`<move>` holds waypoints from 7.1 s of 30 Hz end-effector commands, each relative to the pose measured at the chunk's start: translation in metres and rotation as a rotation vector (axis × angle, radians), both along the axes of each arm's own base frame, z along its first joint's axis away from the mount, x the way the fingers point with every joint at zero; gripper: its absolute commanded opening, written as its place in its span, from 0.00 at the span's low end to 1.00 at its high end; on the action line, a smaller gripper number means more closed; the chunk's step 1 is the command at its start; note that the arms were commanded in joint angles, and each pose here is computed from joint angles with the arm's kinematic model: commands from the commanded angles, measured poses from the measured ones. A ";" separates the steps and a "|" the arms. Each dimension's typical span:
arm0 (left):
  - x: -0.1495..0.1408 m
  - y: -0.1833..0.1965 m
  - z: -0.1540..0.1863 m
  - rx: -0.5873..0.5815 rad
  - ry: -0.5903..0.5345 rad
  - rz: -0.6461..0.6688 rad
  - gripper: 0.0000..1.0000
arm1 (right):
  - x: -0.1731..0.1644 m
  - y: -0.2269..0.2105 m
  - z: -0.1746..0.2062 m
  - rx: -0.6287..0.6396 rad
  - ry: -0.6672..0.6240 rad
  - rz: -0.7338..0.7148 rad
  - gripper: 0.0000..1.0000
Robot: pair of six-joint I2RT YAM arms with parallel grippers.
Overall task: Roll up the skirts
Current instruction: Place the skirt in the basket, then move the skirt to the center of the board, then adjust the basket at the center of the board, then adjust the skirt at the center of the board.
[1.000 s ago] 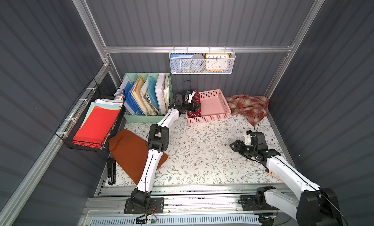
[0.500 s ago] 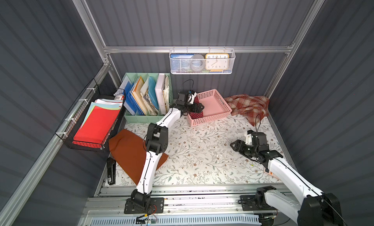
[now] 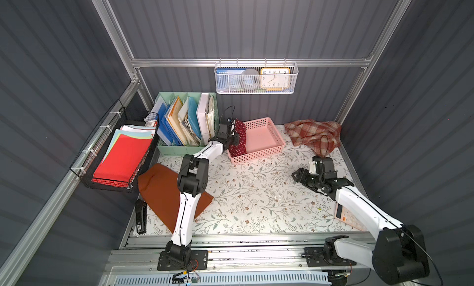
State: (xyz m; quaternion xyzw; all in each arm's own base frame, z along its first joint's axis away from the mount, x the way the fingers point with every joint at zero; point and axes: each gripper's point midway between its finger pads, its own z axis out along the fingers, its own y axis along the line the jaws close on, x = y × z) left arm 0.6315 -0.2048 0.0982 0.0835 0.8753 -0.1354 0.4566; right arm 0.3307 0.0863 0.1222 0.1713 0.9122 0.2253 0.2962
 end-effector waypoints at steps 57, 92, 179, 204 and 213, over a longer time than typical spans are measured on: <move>-0.333 0.173 0.054 -0.613 0.191 0.513 0.17 | -0.091 0.409 -0.070 -0.085 -0.020 1.021 0.67; -0.299 0.170 0.058 -0.668 0.150 0.390 0.28 | -0.067 0.193 -0.099 -0.397 0.201 0.621 0.00; -0.209 0.108 -0.080 -0.370 0.431 0.410 0.65 | -0.017 0.066 -0.094 -0.248 0.230 0.229 0.54; -0.252 0.144 -0.064 -0.193 0.429 0.504 0.48 | 0.004 0.080 -0.101 -0.250 0.213 0.267 0.24; -0.257 0.140 -0.093 -0.179 0.501 0.484 0.06 | 0.006 0.069 -0.105 -0.306 0.226 0.234 0.08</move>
